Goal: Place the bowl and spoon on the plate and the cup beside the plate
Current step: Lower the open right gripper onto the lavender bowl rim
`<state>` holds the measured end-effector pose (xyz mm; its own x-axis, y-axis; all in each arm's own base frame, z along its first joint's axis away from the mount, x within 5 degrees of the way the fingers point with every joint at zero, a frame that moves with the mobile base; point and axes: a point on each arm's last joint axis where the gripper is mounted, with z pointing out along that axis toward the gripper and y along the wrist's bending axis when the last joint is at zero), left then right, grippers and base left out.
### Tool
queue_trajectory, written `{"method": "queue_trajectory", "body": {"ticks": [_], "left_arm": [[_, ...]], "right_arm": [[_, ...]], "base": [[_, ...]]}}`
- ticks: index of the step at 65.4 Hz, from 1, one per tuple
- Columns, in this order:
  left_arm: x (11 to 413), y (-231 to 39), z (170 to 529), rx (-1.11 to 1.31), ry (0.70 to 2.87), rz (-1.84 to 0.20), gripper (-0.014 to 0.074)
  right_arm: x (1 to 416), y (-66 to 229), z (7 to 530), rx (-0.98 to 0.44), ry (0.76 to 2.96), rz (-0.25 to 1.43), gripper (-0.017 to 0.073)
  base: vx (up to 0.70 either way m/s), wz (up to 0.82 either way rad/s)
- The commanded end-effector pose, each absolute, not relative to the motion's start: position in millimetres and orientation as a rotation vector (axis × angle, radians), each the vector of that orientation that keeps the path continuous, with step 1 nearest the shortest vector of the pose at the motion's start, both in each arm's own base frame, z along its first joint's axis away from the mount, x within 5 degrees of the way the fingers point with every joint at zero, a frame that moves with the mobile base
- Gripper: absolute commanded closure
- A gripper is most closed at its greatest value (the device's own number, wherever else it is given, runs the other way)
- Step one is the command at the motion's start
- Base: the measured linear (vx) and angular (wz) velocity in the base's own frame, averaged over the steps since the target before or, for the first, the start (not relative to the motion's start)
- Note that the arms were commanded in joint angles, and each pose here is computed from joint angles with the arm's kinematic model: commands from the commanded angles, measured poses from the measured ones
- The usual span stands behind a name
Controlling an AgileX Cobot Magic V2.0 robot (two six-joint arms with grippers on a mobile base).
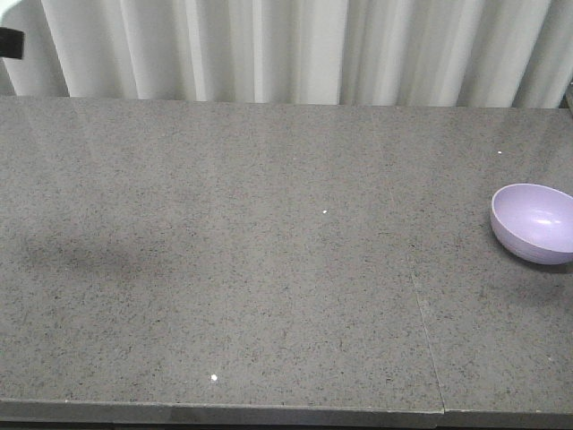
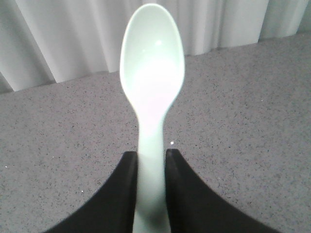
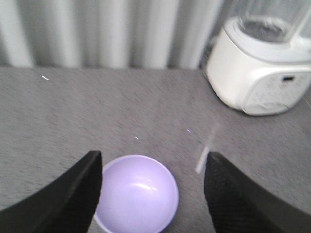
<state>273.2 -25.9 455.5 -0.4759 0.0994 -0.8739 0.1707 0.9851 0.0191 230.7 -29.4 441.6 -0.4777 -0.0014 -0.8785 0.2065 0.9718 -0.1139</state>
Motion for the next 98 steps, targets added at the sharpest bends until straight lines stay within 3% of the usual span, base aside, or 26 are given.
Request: {"method": "queue_trajectory", "body": {"ticks": [1, 4, 5, 18, 32, 42, 89, 98], "left_arm": [[255.1, -26.0, 484.2, 0.168, 1.920, -0.101, 0.0601], [251.4, -25.7, 486.6, 0.168, 1.911, -0.100, 0.0601], [247.6, -25.6, 486.9, 0.172, 1.924, -0.102, 0.0601], [247.1, -25.7, 485.8, 0.174, 1.938, -0.103, 0.0601], [247.1, -25.7, 485.8, 0.174, 1.938, -0.103, 0.0601], [247.0, -25.7, 485.7, 0.174, 1.939, -0.103, 0.0601], [247.4, -25.8, 485.5, 0.174, 1.939, -0.103, 0.0601], [247.8, -25.8, 485.4, 0.174, 1.939, -0.103, 0.0601]], "right_arm": [[255.7, -38.2, 450.1, 0.162, 2.042, -0.341, 0.0118], [269.4, -39.8, 444.0, 0.169, 2.086, -0.352, 0.0118], [296.8, -51.6, 425.0, 0.213, 2.174, -0.367, 0.0118], [310.7, -96.8, 398.9, 0.380, 2.245, -0.349, 0.0118], [318.0, -127.5, 365.0, 0.451, 2.380, -0.062, 0.0118], [330.0, -135.6, 341.9, 0.430, 2.440, 0.079, 0.0118], [370.4, -154.8, 251.2, 0.449, 2.632, 0.174, 0.0116], [371.3, -154.2, 248.3, 0.451, 2.638, 0.191, 0.0170]], "base": [[0.00, 0.00], [0.00, 0.00], [0.00, 0.00], [0.00, 0.00], [0.00, 0.00], [0.00, 0.00], [0.00, 0.00], [0.00, 0.00]]}}
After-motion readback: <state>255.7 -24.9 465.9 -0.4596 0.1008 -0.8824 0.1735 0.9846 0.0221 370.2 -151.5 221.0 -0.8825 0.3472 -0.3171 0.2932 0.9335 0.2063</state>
